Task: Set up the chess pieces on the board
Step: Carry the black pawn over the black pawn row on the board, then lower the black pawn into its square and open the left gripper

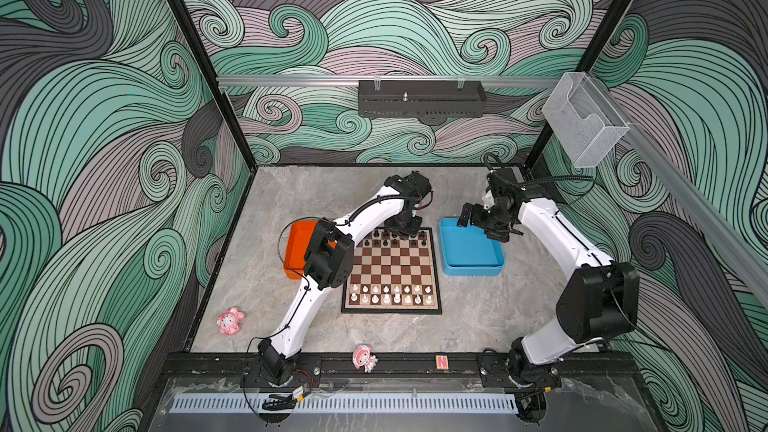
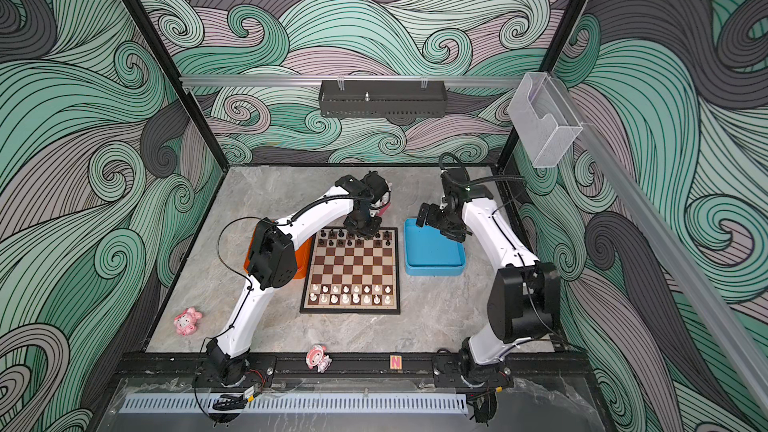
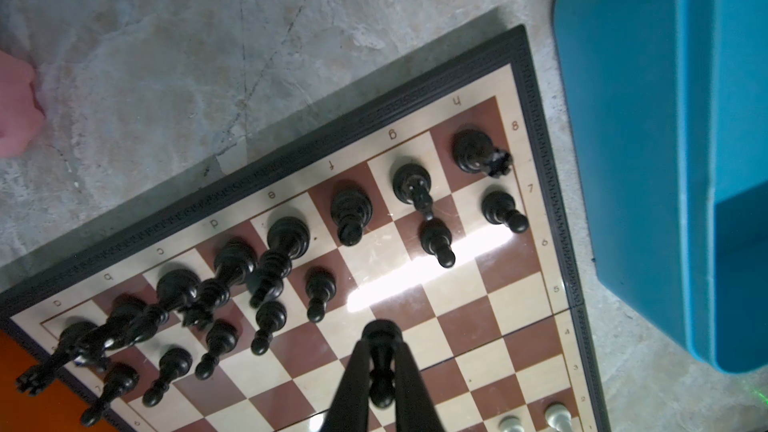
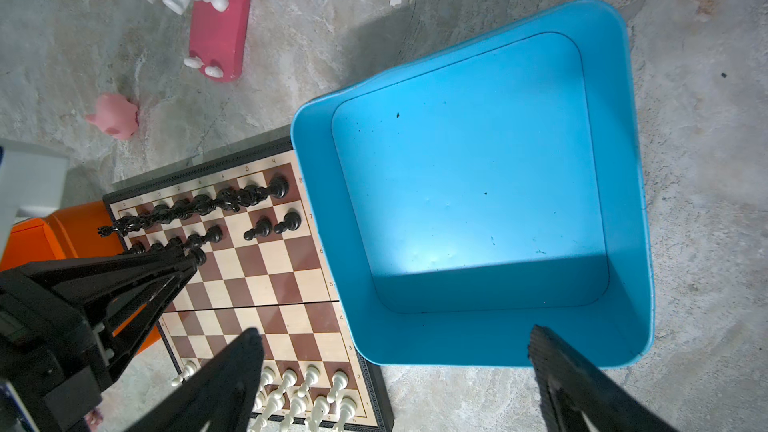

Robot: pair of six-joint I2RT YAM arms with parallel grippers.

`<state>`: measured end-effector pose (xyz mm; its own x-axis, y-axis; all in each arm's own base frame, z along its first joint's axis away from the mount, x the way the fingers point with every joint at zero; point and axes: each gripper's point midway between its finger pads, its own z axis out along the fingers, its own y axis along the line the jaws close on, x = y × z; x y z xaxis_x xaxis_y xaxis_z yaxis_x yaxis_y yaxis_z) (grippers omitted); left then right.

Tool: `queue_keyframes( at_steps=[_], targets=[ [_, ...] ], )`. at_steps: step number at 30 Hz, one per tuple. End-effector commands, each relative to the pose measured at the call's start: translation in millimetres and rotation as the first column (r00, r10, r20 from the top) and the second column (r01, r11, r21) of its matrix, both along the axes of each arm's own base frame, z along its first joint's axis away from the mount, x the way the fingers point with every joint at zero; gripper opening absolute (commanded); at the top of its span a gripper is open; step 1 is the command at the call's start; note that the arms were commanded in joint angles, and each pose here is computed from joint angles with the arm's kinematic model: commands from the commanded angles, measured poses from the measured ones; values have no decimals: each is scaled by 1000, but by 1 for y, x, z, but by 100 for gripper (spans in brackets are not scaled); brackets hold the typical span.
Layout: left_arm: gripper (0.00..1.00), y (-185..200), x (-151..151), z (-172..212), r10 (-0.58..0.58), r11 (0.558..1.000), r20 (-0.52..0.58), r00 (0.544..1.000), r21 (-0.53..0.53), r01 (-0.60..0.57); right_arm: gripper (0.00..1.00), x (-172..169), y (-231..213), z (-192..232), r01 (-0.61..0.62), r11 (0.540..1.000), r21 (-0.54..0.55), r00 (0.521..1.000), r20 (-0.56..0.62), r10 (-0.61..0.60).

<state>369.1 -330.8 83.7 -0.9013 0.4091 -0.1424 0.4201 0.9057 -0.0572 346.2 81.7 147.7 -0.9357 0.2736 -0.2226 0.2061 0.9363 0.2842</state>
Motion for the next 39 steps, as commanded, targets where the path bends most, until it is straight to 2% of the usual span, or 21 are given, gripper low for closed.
queue_keyframes(
  at_steps=[1,39],
  targets=[
    [14,-4,-3,-14,-4,1000,-21,1000,12,4,100,-3,-2,6,-4,1000,5,1000,16,4],
    [16,-4,-1,-43,6,999,-40,999,41,-4,100,-4,-8,-1,8,1000,8,1000,-2,-8]
  ],
)
